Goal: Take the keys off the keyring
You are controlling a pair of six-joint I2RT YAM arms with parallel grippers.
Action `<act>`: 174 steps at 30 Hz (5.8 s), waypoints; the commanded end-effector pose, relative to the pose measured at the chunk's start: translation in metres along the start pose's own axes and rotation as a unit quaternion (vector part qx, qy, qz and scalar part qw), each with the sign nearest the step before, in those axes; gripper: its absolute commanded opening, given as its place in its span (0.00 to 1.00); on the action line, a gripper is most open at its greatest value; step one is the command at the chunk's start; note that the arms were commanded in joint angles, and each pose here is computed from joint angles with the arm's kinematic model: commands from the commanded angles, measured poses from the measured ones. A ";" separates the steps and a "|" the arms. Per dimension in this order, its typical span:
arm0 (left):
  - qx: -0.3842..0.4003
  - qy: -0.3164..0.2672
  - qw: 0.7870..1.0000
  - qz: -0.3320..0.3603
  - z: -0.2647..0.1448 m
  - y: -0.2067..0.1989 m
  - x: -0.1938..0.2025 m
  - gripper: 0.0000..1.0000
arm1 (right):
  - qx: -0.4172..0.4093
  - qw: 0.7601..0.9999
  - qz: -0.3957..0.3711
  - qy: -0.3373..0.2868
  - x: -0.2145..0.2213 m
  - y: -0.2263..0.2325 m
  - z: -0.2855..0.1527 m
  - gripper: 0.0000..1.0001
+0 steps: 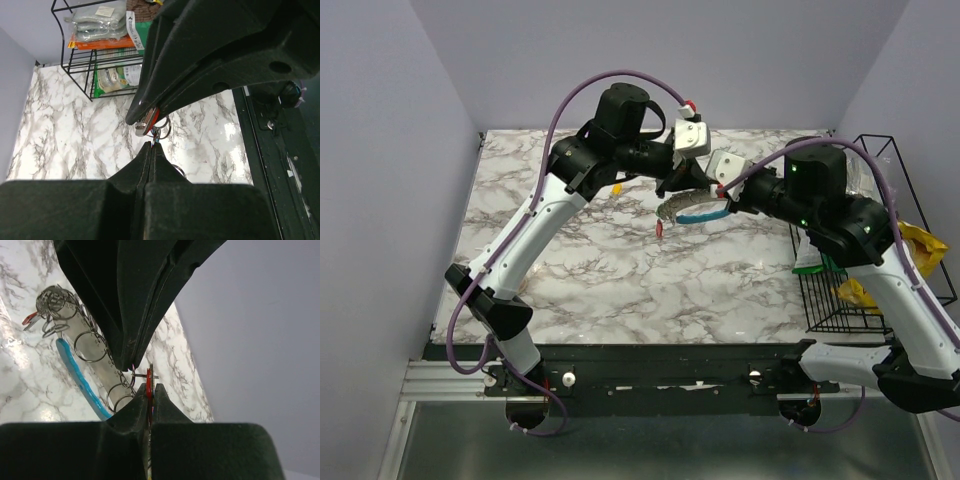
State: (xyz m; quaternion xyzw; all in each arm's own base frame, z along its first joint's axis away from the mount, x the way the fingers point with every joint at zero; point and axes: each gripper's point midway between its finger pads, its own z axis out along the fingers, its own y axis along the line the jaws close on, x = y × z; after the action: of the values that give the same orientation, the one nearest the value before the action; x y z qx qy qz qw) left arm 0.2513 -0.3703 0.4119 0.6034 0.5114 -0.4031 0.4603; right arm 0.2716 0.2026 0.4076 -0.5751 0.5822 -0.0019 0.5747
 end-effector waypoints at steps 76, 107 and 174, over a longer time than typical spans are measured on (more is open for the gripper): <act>-0.271 -0.018 0.956 -0.113 -0.032 0.076 -0.017 0.00 | 0.081 0.993 -0.043 0.067 0.025 -0.031 -0.053 0.01; -0.034 -0.052 0.993 -0.104 -0.003 -0.003 -0.028 0.26 | 0.096 0.995 -0.010 0.006 -0.014 -0.055 -0.046 0.01; 0.187 -0.105 0.975 -0.049 0.008 -0.059 -0.049 0.38 | -0.095 0.990 -0.048 -0.096 -0.048 0.017 -0.072 0.01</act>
State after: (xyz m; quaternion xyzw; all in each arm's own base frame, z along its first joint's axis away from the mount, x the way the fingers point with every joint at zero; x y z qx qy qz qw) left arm 0.1992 -0.3854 0.4441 0.6013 0.4261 -0.5504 0.3924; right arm 0.2002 0.1939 0.4375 -0.6544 0.5130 0.0846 0.5491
